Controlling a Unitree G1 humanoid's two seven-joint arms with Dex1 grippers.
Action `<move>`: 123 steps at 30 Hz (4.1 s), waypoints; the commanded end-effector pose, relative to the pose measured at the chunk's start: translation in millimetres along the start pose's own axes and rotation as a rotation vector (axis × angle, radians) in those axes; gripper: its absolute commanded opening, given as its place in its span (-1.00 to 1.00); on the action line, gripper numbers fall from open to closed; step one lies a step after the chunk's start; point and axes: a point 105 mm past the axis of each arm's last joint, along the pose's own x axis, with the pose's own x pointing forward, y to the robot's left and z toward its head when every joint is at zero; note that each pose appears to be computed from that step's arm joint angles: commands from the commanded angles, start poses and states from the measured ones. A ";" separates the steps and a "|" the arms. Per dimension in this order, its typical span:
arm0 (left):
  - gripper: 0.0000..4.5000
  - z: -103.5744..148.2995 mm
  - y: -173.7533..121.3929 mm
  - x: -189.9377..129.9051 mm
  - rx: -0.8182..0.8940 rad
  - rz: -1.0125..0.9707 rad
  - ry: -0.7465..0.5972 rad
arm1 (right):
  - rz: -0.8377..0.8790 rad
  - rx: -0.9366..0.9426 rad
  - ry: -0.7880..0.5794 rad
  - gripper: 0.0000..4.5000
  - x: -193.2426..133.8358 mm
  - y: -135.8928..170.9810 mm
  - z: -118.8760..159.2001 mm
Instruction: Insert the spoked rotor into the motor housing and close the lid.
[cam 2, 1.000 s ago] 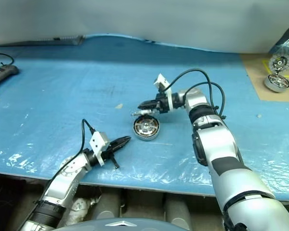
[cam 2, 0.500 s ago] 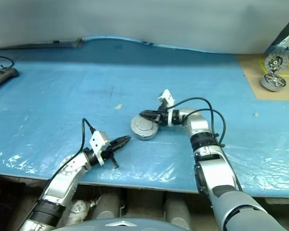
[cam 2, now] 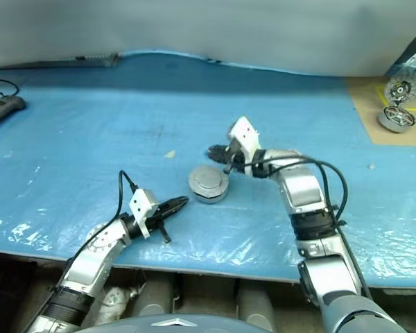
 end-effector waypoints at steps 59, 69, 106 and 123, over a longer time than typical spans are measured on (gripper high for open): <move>-1.00 6.6 4.3 -5.8 0.021 0.019 -0.016 | 0.045 -0.064 0.081 0.31 6.3 15.3 -27.1; -1.00 9.2 3.2 -4.5 0.022 0.016 -0.020 | 0.028 -0.109 0.128 0.31 4.4 12.2 -35.4; -1.00 8.7 4.8 -3.0 0.022 0.006 -0.018 | -0.038 -0.097 0.194 0.31 9.9 -1.2 -50.5; -1.00 47.1 74.5 4.2 -0.185 0.327 -0.107 | -0.024 -0.069 0.256 0.31 7.9 -1.4 -60.5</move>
